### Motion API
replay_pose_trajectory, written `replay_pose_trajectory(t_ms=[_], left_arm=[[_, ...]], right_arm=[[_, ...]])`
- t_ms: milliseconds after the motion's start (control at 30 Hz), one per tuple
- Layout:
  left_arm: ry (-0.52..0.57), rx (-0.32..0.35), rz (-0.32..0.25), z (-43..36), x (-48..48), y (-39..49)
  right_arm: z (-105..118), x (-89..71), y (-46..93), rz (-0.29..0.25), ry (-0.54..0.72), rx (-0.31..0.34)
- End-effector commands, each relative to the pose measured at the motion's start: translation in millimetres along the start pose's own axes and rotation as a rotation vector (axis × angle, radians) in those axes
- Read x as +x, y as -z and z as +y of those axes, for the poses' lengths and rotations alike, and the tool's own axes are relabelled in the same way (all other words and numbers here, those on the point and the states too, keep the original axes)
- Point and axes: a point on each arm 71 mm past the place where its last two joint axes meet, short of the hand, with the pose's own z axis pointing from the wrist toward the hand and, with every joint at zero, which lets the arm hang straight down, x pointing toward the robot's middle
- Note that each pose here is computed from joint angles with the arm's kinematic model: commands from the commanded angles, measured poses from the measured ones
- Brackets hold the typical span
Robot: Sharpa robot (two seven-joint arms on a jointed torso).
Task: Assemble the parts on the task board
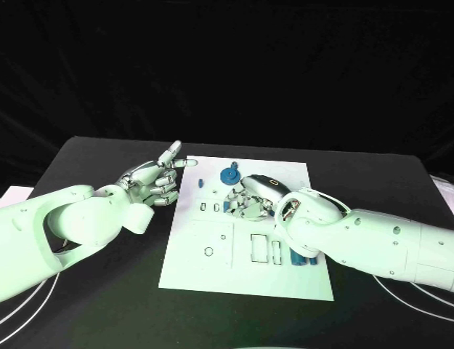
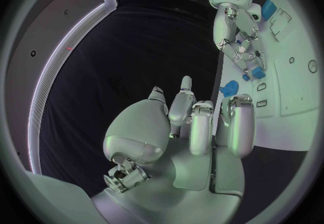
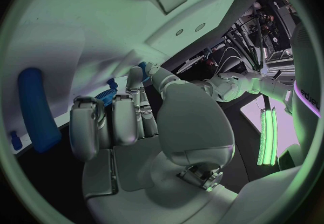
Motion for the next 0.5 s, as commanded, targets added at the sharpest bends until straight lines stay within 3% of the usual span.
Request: replay_pose_trajectory(t_ms=[33, 500], left_arm=[[-0.001, 0.004, 0.023, -1.0, 2.7, -0.5], [-0.001, 0.0, 0.027, -0.7, 2.7, -0.5]], right_arm=[[1.2, 0.4, 0.2, -0.001, 0.007, -0.005], [1.0, 0.3, 0.2, -0.003, 0.012, -0.001]])
